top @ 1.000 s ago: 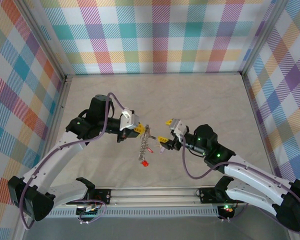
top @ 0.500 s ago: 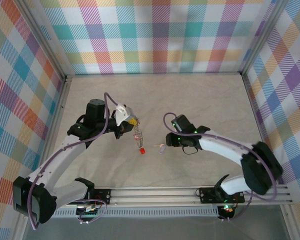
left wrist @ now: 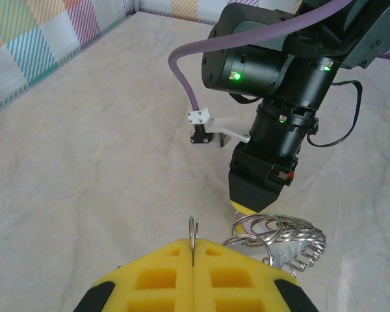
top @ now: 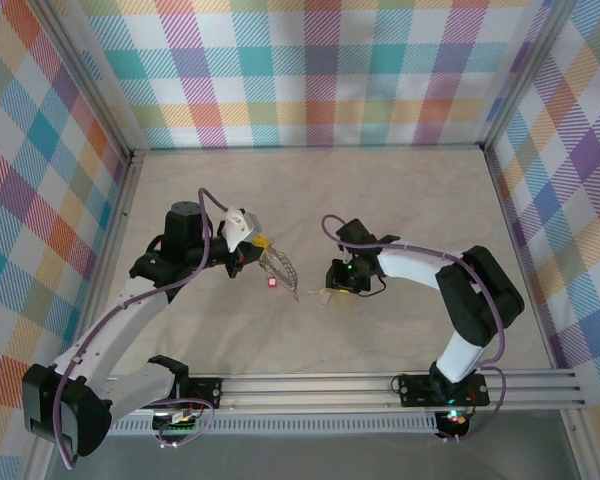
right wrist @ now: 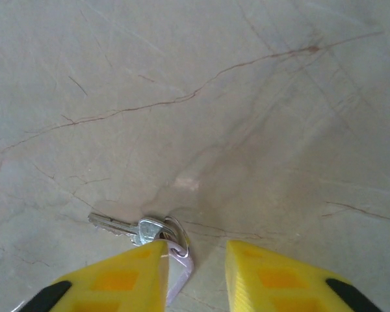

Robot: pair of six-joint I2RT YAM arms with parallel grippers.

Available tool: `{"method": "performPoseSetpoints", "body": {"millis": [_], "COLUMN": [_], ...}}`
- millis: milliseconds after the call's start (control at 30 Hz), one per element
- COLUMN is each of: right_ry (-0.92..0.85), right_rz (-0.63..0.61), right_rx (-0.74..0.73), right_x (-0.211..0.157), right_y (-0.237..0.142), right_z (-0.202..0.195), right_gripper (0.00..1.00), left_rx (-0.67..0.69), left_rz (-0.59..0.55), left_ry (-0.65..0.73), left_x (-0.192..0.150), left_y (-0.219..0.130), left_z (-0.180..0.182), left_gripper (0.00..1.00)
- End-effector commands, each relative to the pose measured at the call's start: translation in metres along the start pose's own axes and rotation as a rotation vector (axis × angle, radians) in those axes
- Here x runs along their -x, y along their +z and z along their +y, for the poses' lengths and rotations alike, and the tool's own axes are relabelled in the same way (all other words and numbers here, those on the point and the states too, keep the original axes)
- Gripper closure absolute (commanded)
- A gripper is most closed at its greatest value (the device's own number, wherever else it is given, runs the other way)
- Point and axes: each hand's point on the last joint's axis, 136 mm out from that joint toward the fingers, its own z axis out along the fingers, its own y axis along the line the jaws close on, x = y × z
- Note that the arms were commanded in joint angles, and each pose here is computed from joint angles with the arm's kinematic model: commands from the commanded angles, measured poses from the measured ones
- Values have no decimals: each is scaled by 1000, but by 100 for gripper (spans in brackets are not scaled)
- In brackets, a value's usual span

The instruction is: Put the keys on the keyring

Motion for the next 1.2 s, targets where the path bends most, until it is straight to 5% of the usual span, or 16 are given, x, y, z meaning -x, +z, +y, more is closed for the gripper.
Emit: {"method": "performPoseSetpoints", "body": {"millis": [0, 300, 667, 933, 1167], "right_ry": [21, 3, -52, -219, -561], "right_rz": [33, 41, 12, -90, -255], "right_rx": [65, 63, 94, 206, 386], "right_x": [0, 1, 5, 6, -9], "right_y": [5, 8, -1, -38, -106], "right_z": [12, 13, 21, 44, 91], "right_gripper": [73, 75, 93, 99, 100], "left_rx": [17, 1, -5, -58, -128], "left_rz": [-49, -39, -33, -44, -60], "left_ry": [26, 21, 16, 15, 22], "left_x": [11, 9, 9, 11, 13], "left_y": [-5, -1, -4, -2, -3], "left_z": [3, 4, 1, -7, -19], "left_gripper": [100, 100, 100, 100, 100]}}
